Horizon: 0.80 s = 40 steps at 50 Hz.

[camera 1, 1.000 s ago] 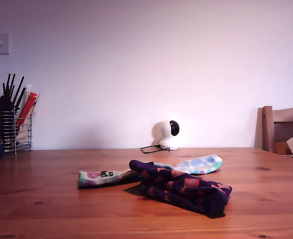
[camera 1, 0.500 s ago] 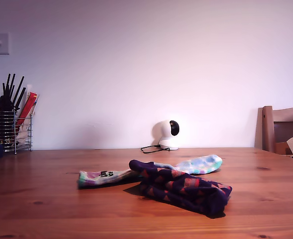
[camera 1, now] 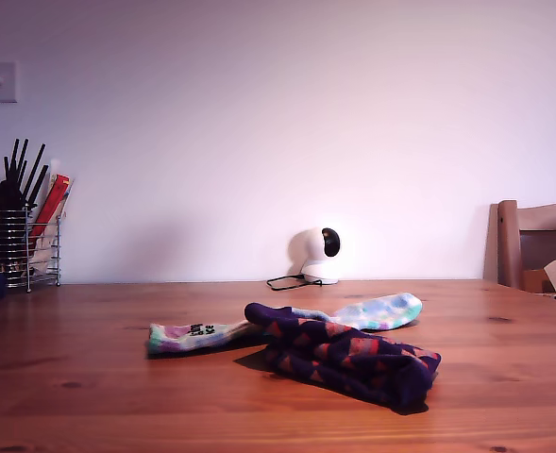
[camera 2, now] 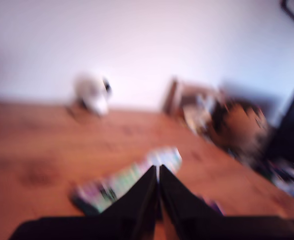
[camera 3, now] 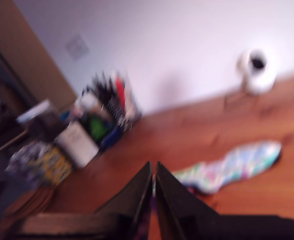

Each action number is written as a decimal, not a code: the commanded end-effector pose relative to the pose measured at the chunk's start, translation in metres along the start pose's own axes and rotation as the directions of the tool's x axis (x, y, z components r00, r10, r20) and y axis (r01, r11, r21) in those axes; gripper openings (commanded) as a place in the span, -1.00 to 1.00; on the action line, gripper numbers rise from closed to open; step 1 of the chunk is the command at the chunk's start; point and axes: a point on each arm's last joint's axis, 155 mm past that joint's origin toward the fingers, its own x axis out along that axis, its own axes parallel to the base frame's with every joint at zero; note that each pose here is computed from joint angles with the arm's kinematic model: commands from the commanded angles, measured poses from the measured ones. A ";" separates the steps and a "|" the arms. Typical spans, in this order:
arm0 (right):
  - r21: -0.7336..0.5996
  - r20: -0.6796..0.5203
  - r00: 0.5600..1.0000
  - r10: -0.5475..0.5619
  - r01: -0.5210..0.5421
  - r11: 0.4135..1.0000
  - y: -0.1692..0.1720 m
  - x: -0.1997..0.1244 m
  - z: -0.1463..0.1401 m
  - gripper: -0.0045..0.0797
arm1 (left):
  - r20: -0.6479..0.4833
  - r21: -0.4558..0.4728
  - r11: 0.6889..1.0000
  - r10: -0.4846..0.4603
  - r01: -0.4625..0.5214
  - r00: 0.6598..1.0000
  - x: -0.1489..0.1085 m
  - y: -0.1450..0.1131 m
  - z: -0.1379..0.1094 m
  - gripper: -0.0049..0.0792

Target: Fold the socks in front of you. After folding them, place them to the right side.

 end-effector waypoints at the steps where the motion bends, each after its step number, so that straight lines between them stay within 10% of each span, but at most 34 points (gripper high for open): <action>1: 0.018 -0.023 0.999 0.033 -0.033 0.999 0.009 0.002 0.002 -0.92 | -0.037 -0.022 0.999 -0.036 0.035 0.999 0.004 -0.007 -0.001 -0.93; 40: 0.206 -0.478 0.877 0.045 0.063 0.976 -0.002 0.066 -0.072 -0.92 | -0.525 -0.146 0.969 -0.247 0.199 0.815 0.120 -0.025 -0.050 -0.93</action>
